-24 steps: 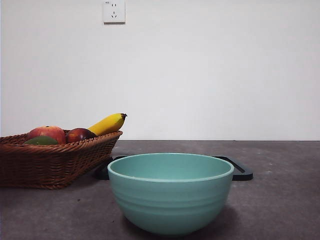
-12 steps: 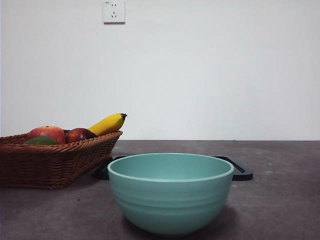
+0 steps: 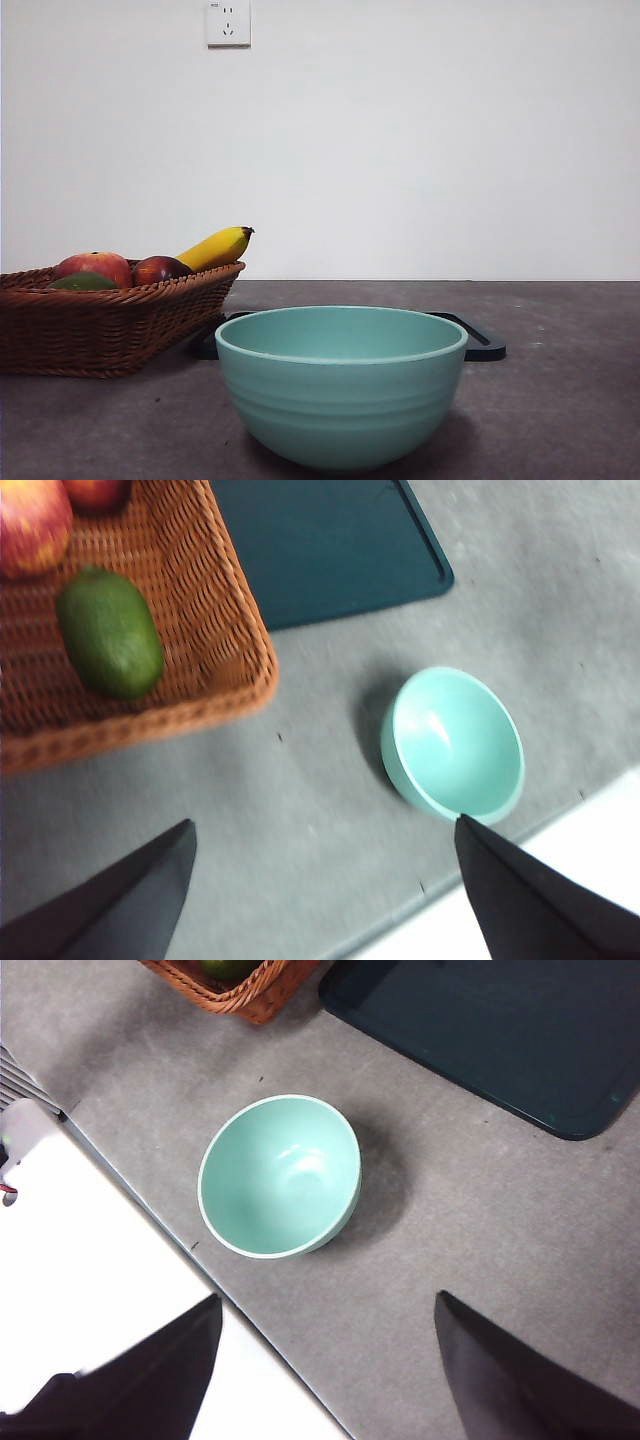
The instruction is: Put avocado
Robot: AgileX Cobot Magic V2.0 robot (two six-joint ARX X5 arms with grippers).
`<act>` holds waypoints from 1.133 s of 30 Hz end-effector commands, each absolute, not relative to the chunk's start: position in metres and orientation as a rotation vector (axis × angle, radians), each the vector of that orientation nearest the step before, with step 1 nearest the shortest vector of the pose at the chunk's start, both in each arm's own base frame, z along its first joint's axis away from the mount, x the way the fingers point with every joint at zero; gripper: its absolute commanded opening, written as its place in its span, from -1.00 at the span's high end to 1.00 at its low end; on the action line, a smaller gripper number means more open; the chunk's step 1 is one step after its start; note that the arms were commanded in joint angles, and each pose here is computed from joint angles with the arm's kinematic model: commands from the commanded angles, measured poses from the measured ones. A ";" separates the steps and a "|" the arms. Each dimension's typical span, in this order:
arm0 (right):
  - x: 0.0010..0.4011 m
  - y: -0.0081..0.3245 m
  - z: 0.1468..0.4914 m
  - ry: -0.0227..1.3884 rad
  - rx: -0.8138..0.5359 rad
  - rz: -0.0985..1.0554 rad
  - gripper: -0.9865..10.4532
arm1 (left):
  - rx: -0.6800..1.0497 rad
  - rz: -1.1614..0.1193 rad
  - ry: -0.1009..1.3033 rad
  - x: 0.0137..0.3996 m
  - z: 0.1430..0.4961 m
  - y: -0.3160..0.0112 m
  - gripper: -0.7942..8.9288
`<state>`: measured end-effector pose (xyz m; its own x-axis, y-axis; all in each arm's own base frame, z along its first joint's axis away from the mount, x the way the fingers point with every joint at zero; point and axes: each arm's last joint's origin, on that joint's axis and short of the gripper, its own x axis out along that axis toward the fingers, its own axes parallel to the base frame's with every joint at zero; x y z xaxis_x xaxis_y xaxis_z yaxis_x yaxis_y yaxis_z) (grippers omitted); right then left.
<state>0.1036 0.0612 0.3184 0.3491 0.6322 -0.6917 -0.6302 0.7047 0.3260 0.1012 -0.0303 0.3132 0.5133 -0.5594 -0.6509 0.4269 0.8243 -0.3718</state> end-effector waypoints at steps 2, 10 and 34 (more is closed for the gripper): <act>0.104 0.062 0.324 0.874 -0.002 0.829 0.23 | -0.158 -0.580 0.809 0.119 0.320 -0.033 -0.02; 0.104 0.062 0.324 0.874 -0.001 0.829 0.23 | -0.075 -0.454 0.837 0.173 0.322 -0.044 -0.01; 0.105 0.062 0.324 0.874 0.005 0.826 0.23 | 0.120 -0.249 1.113 0.292 0.234 -0.087 -0.01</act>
<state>0.1037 0.0612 0.3185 0.3498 0.6325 -0.6910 -0.6300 0.7047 0.3262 0.2849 -0.0838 0.2328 0.4051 -0.1391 -0.9036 0.2516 0.9672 -0.0361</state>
